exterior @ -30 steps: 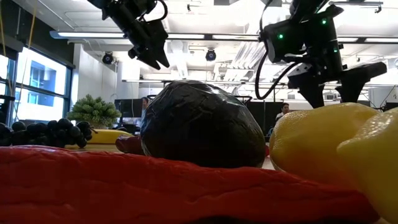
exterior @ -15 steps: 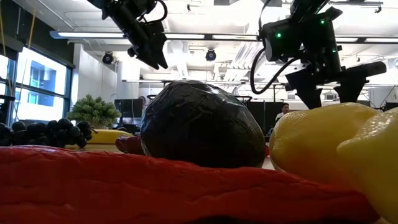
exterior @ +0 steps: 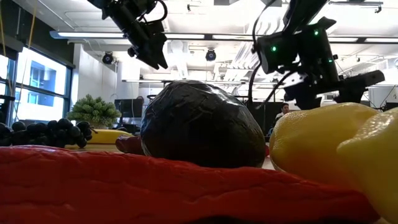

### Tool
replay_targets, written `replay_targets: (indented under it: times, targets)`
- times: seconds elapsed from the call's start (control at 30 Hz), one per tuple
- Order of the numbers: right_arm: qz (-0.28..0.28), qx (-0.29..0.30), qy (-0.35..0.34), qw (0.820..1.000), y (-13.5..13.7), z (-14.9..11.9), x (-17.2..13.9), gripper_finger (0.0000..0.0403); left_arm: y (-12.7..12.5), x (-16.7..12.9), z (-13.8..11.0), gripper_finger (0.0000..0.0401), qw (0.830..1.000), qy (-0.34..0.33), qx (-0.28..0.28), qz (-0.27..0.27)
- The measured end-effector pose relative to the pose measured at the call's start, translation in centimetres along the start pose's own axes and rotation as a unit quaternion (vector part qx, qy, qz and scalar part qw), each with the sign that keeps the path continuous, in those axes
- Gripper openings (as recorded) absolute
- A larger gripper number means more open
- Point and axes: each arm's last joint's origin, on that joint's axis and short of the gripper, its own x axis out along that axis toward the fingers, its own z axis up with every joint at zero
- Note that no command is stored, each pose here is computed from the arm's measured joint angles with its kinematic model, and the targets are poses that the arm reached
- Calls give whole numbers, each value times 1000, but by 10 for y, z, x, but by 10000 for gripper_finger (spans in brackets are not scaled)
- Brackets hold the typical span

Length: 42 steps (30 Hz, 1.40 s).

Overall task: Build produce basket
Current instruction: Put the yellow mango into the black wire basket

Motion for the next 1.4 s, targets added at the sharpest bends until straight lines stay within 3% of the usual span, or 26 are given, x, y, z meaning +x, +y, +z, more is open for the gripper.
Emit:
replay_targets:
  times: [0.47, 0.57, 0.73, 1.0, 1.2, 1.4]
  targets:
    - [19, 23, 64, 998, -5, 17, 30, 264, 0, 0, 0, 284, 1000, 0, 0, 0]
    - [17, 31, 74, 997, -5, 18, 34, 235, 0, 0, 0, 284, 1000, 0, 9, 0]
    - [22, 73, 66, 995, -5, 18, 31, 151, 0, 0, 0, 284, 1000, 0, 13, 0]
    - [13, 172, 23, 985, -3, 10, 14, 150, 0, 0, 0, 284, 1000, 0, 13, 0]
    - [22, 287, -44, 957, 1, -2, -9, 149, 0, 0, 0, 284, 1000, 0, 12, 0]
    - [44, 403, -138, 904, 3, -11, -32, 149, 0, 0, 0, 284, 1000, 0, 11, -1]
